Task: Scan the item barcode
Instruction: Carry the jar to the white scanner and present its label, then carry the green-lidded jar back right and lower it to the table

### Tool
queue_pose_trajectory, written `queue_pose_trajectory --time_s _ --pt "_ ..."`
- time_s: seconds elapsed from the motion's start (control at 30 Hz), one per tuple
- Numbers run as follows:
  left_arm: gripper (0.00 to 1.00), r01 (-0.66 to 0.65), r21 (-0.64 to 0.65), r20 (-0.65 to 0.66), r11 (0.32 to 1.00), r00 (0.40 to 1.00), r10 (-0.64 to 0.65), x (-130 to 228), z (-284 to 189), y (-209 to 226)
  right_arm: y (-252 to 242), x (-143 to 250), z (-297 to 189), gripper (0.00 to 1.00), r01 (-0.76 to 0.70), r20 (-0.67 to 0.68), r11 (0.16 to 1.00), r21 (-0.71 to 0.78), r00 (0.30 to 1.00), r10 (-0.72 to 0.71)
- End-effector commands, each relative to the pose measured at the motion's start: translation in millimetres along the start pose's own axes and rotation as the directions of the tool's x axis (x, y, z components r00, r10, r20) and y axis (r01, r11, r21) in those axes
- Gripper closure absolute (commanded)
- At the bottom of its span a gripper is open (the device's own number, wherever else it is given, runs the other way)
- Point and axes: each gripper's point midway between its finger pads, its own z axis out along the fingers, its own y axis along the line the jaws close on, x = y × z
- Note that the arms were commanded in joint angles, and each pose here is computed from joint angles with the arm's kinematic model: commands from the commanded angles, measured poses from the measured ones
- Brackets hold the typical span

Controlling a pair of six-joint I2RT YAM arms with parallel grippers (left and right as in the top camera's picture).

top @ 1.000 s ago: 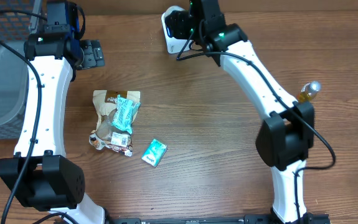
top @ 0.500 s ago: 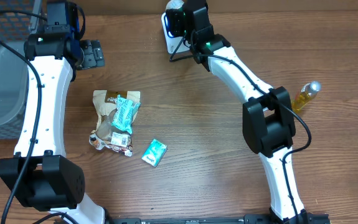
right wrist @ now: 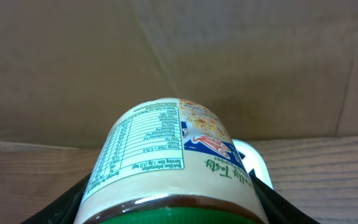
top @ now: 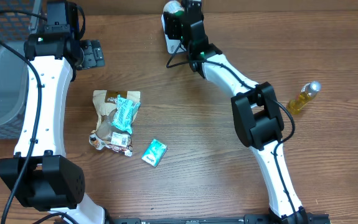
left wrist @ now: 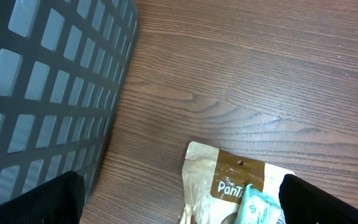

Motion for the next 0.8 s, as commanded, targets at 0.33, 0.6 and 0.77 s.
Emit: queue_pose_trajectory --time_s 0.33,0.6,0.77 --pt "0.00 -0.008 0.000 0.035 1.000 0.999 0.008 -8.1 -10.9 1.2 1.0 -18.3 3.2 0.87 -0.008 0.094 1.000 -0.028 0.996 0.011" --pt "0.00 -0.008 0.000 0.035 1.000 0.999 0.008 -8.1 -10.9 1.2 5.5 -102.3 -33.7 0.92 -0.024 0.177 0.999 -0.030 0.984 0.029" --pt "0.01 -0.008 0.000 0.035 1.000 0.999 0.008 -8.1 -10.9 1.2 -3.1 -134.8 -78.4 0.96 -0.025 0.070 0.999 0.047 0.997 0.021"
